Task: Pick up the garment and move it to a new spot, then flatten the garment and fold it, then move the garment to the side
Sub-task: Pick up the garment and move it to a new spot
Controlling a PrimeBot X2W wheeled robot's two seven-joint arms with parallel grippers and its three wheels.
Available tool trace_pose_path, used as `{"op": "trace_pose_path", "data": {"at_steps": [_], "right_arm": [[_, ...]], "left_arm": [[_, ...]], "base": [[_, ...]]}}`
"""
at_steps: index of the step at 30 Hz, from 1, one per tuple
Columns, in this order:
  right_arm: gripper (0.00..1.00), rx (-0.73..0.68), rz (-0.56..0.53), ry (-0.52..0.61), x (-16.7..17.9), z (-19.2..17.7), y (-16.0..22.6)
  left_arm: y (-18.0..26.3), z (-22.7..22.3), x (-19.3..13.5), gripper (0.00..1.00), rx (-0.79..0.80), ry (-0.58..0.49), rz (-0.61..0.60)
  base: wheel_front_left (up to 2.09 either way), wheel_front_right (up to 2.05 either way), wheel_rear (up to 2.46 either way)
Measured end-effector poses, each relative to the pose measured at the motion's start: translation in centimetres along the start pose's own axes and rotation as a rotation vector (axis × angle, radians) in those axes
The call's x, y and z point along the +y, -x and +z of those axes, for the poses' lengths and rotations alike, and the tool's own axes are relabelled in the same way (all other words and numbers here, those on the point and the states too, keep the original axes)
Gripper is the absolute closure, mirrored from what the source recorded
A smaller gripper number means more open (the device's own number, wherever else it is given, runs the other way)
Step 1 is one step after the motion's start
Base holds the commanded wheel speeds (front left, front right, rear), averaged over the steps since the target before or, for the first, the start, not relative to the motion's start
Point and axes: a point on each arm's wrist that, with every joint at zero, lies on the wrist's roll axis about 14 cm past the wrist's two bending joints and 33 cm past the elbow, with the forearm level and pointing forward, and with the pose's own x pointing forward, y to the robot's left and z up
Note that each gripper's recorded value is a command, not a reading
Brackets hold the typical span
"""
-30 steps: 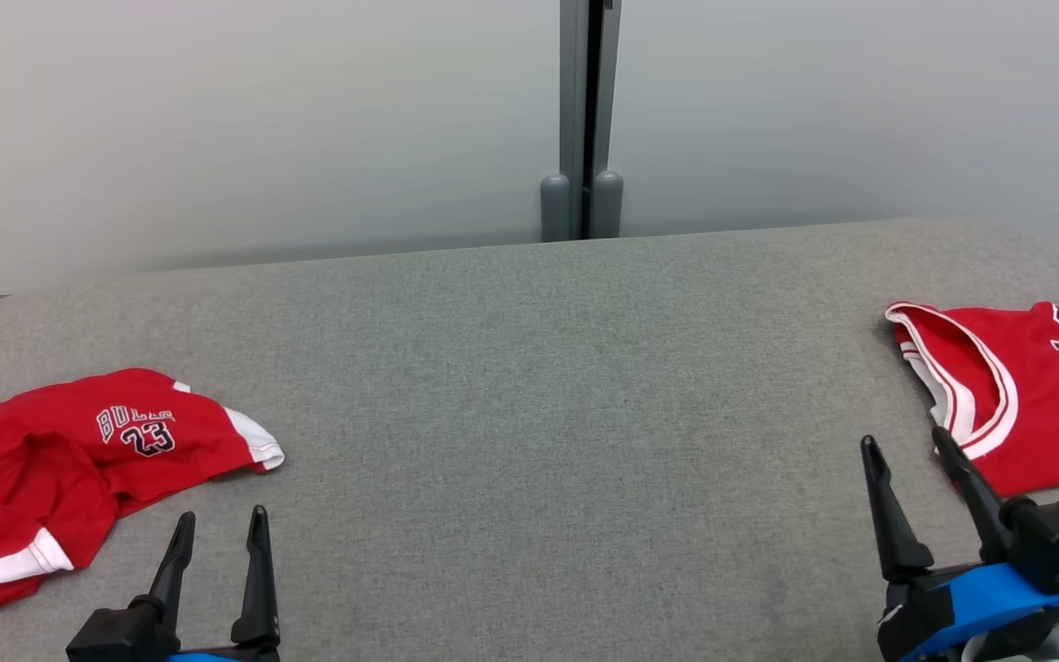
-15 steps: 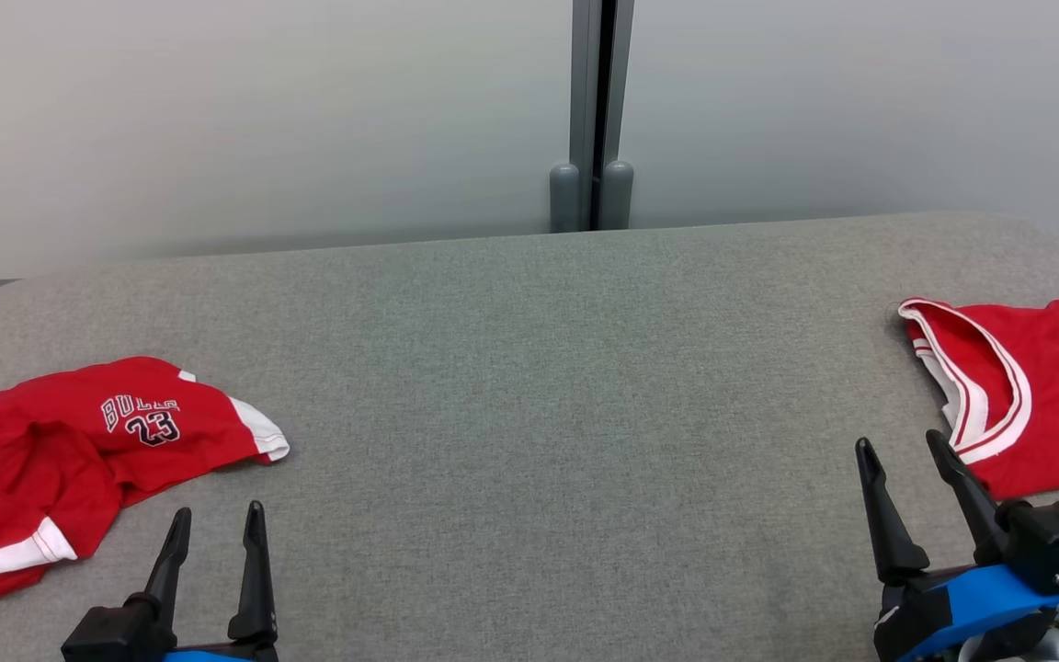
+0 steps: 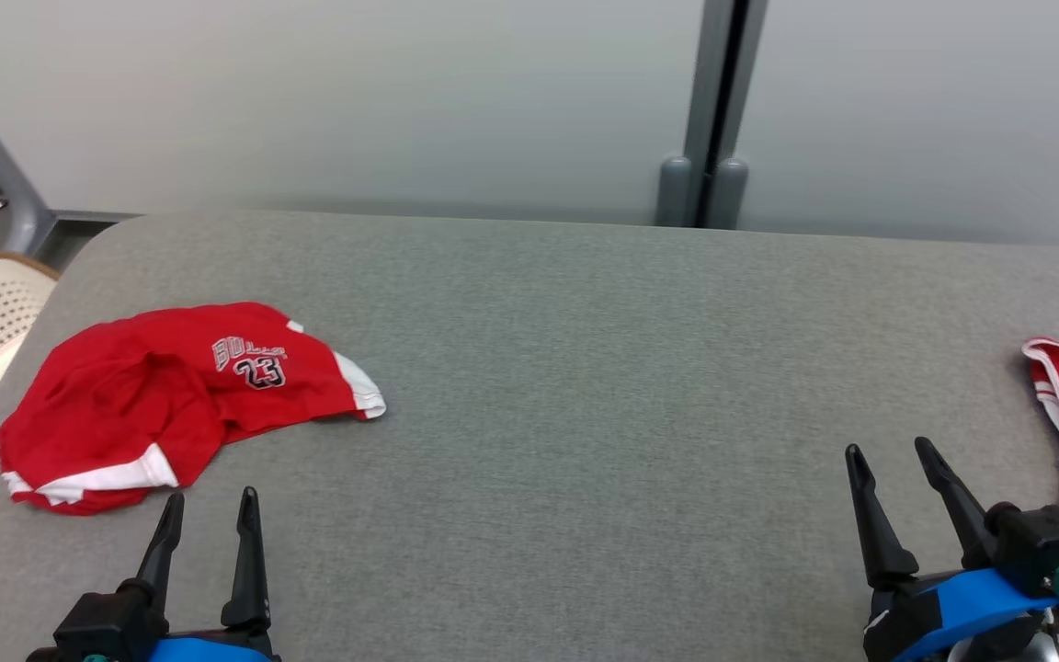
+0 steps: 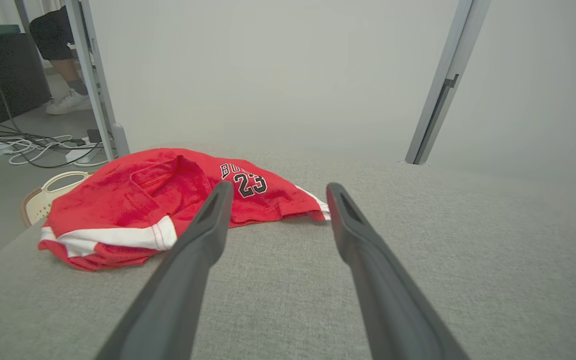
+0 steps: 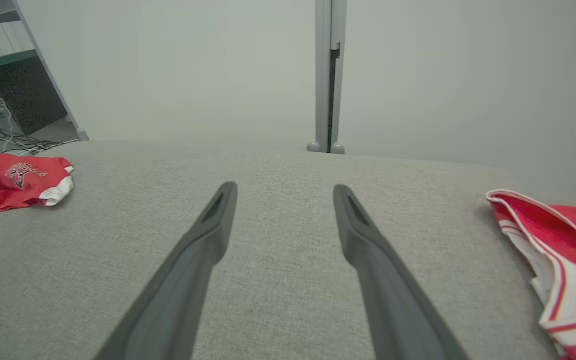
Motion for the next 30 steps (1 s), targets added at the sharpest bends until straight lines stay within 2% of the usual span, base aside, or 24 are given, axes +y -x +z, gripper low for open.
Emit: {"op": "trace_pose_path", "data": {"at_steps": [16, 23, 30], "right_arm": [[0.0, 0.034, 0.324, -0.013, 11.1, -1.2, -4.2], [0.0, 0.039, 0.426, -0.014, 14.9, -1.3, -4.6], [0.0, 0.039, 0.457, -0.017, 16.1, -1.3, -4.6]], "left_arm": [[8.0, 0.5, 8.3, 0.0, -0.027, 0.004, 0.31], [11.0, 0.6, 10.0, 0.0, -0.04, 0.016, 0.396], [12.2, 0.7, 10.8, 0.0, -0.044, 0.018, 0.433]], "base": [[0.0, 0.0, 0.0], [0.0, 0.0, 0.0], [0.0, 0.0, 0.0]]}}
